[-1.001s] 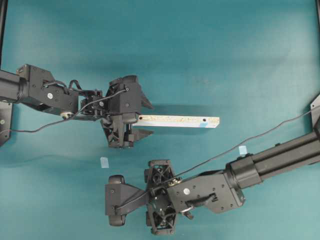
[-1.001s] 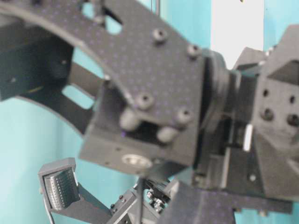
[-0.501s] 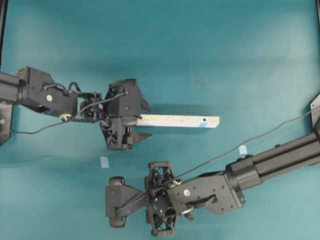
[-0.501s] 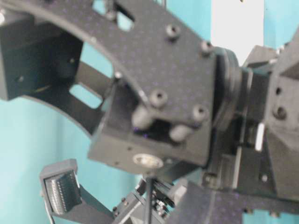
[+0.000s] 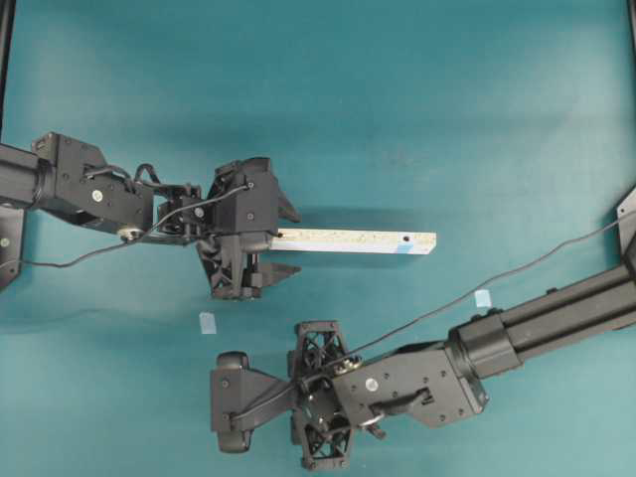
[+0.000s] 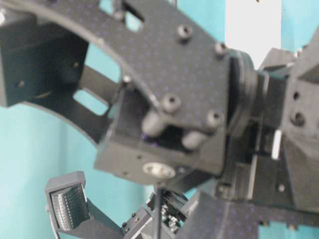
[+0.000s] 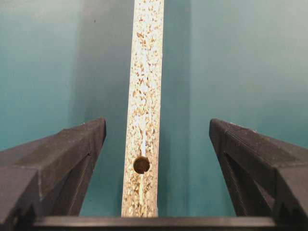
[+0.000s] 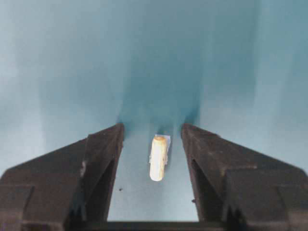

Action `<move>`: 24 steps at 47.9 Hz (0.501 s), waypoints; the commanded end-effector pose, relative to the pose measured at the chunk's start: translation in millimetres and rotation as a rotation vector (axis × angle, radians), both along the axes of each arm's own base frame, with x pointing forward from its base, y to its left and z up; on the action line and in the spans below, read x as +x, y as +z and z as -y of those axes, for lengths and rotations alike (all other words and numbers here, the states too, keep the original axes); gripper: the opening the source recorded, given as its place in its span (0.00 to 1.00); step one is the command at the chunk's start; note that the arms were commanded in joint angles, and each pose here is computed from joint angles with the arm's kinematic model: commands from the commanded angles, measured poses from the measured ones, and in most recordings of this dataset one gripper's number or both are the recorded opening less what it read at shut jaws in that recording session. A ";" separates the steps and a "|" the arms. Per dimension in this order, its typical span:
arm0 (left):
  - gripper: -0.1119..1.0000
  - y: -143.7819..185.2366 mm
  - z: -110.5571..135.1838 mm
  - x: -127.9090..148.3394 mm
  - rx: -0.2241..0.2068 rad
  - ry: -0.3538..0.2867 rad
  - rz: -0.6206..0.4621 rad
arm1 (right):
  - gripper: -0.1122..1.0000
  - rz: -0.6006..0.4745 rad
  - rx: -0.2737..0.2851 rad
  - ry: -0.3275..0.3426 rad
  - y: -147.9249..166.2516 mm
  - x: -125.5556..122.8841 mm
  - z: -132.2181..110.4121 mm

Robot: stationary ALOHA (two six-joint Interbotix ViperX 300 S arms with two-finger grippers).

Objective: Insert the rod into the hole on the wooden board.
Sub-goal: 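Lower the right gripper around the dowel and close on it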

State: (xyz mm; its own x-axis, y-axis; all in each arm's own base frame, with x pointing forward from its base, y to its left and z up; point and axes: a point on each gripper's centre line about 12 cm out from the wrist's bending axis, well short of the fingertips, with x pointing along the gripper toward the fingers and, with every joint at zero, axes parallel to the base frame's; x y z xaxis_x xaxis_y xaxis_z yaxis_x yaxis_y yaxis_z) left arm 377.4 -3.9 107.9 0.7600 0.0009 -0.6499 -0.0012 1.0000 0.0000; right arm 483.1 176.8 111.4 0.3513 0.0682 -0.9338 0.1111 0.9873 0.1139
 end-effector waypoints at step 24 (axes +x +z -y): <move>1.00 9.3 2.9 4.4 -0.004 -0.004 0.032 | 0.51 0.004 -0.057 -0.015 16.3 0.8 11.5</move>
